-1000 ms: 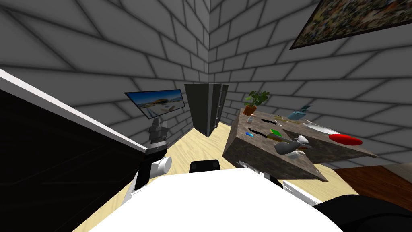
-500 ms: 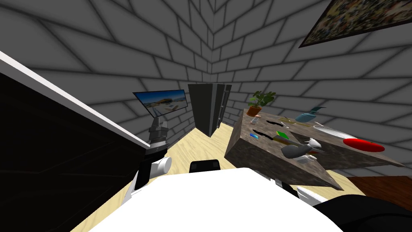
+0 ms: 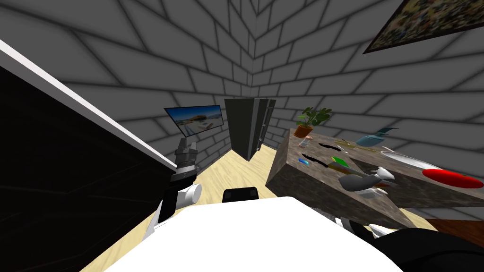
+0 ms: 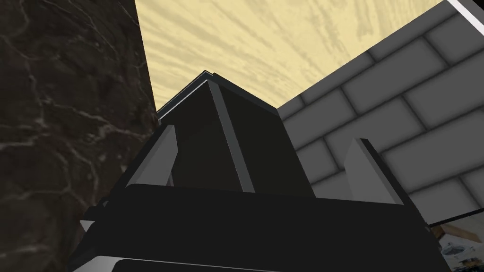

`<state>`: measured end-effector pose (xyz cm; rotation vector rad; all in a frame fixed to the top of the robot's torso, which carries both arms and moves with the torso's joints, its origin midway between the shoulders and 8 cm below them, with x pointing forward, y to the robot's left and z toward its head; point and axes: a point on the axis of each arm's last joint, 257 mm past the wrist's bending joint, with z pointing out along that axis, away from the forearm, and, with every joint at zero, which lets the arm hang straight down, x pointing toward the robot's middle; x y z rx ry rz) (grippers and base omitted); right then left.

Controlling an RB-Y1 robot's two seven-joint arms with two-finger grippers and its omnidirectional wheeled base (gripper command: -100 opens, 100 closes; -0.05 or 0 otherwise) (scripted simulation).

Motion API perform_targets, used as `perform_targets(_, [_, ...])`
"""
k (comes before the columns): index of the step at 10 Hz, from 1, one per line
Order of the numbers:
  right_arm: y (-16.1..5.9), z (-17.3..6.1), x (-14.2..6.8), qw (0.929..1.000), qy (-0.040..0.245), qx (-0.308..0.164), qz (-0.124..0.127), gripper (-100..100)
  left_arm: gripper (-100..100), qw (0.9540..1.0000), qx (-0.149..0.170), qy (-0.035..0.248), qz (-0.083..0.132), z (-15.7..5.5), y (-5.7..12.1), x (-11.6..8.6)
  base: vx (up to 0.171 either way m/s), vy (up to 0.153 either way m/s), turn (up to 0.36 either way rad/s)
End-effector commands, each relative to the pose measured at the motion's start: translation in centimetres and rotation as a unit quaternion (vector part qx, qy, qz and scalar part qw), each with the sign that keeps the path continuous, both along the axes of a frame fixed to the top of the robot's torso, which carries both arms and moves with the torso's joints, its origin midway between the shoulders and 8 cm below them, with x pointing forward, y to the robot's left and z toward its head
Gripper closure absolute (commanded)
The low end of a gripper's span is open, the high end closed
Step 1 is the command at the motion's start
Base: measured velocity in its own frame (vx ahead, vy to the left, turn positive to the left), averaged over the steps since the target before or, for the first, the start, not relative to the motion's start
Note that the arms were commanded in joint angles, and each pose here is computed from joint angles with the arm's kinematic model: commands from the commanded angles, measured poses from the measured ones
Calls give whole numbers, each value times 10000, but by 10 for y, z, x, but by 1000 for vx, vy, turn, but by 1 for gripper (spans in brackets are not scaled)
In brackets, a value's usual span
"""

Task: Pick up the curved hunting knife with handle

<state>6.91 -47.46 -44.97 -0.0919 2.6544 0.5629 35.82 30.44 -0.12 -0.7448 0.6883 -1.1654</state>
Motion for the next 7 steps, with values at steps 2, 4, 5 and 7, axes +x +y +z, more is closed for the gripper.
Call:
perform_targets(2, [-48,8,-33,9972,396,-539,346,-100,0,10000,0,0,0,0,0,0,28,43,83])
perform_targets(4, [-90,18,-56,9915,698,-972,507,-100,0,10000,0,0,0,0,0,0,29,30,88])
perform_targets(5, [-99,20,-59,9905,744,-1057,479,-100,0,10000,0,0,0,0,0,0,31,16,55])
perform_targets(7, [-132,33,-76,9830,990,-1403,651,-100,0,10000,1,0,0,0,0,0,43,10,86])
